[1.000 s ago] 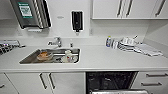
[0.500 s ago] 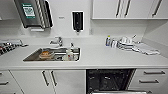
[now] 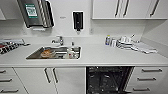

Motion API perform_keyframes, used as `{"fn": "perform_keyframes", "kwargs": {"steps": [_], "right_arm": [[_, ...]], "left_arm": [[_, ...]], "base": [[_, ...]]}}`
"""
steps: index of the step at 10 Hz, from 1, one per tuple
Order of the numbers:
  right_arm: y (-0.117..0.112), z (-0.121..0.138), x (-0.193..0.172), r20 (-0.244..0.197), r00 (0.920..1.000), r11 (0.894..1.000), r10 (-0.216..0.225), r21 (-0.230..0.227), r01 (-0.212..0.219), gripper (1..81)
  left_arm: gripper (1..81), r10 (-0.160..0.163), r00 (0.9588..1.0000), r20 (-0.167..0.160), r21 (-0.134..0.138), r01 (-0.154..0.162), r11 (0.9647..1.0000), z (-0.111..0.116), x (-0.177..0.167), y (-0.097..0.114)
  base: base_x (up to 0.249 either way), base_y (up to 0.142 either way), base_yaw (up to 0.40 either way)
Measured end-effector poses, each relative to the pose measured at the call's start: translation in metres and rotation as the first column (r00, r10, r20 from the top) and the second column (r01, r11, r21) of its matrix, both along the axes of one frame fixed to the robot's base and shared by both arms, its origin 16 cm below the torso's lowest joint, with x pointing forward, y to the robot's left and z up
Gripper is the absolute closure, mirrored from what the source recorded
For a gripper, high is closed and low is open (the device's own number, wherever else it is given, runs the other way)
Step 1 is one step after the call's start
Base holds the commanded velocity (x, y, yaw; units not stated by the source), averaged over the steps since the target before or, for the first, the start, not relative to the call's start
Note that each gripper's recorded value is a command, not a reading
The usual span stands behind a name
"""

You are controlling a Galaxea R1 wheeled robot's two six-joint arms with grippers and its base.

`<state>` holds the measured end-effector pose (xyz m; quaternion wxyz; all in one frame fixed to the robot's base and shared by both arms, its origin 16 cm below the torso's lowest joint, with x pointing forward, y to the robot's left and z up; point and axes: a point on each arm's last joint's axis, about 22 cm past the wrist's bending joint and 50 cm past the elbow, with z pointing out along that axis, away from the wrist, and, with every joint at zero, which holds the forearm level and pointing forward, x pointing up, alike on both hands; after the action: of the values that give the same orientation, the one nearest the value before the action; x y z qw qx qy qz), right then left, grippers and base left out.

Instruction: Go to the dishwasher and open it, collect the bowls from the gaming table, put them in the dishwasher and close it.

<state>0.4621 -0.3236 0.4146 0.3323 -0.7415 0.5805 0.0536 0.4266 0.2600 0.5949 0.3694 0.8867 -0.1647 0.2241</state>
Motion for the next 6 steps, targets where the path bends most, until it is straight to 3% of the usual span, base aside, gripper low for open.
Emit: {"fn": "perform_keyframes", "kwargs": {"steps": [2, 6], "right_arm": [[0.003, -0.025, -0.045, -0.079, 0.9969, 1.0, 0.009, -0.002, -0.01, 1.0], [0.003, -0.027, -0.039, -0.044, 0.999, 1.0, 0.0, -0.011, 0.0, 1.0]], "left_arm": [[1.0, -0.003, 1.0, -0.004, -0.003, 0.003, 1.0, -0.001, -0.001, -0.002], [1.0, 0.014, 0.9994, -0.033, 0.016, -0.013, 0.9998, -0.015, -0.009, 0.007]], "base": [[-0.079, 0.0, 0.0], [0.0, 0.0, 0.0]]}}
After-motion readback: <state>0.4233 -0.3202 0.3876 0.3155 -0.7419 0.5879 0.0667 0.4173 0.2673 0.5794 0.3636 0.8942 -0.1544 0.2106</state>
